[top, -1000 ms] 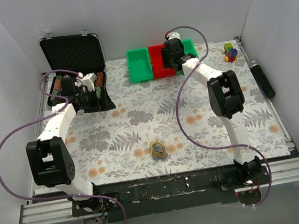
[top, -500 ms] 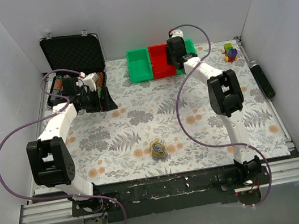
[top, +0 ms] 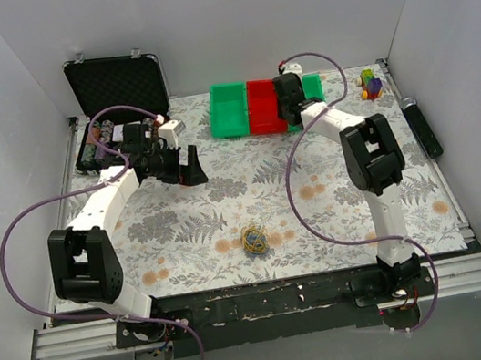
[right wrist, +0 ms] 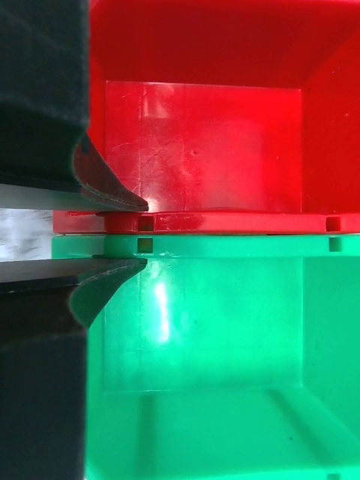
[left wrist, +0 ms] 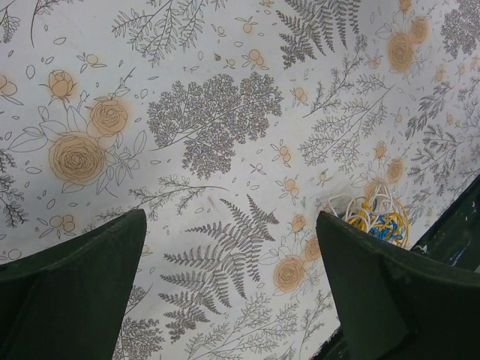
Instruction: Untangle the cables
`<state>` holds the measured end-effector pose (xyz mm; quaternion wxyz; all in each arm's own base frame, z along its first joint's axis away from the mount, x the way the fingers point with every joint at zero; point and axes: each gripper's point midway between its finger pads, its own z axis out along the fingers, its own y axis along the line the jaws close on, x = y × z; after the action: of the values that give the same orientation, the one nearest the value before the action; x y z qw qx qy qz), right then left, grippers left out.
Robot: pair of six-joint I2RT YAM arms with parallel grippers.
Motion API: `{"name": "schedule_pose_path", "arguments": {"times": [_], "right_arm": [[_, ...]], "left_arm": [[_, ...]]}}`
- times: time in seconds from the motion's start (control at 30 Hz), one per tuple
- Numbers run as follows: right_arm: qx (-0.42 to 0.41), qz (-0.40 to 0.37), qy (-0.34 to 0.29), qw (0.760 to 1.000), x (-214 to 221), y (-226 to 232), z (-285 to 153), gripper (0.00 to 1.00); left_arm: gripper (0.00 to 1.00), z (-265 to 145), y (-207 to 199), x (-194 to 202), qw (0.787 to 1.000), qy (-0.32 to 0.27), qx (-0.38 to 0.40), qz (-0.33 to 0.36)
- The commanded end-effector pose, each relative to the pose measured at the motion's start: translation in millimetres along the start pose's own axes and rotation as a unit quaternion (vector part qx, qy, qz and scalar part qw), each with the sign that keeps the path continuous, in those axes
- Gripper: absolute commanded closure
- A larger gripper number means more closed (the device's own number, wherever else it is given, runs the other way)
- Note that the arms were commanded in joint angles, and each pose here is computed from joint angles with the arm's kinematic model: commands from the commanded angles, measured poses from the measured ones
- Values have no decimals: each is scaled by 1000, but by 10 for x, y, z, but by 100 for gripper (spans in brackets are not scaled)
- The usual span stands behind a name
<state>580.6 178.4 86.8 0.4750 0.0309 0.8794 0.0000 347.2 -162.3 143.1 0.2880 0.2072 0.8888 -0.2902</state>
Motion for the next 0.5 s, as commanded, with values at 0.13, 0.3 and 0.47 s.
{"name": "schedule_pose_path", "arguments": {"times": [0.13, 0.3, 0.47], "right_arm": [[-5, 7, 35, 999, 684, 49, -1057, 99], [12, 6, 70, 997, 1234, 40, -1513, 99], [28, 21, 82, 996, 1526, 70, -1818, 99]], "left_arm": [[2, -114, -56, -15, 999, -16, -14, 37], [2, -182, -52, -100, 997, -34, -38, 53], [2, -302, -262, -71, 997, -31, -7, 75]]}}
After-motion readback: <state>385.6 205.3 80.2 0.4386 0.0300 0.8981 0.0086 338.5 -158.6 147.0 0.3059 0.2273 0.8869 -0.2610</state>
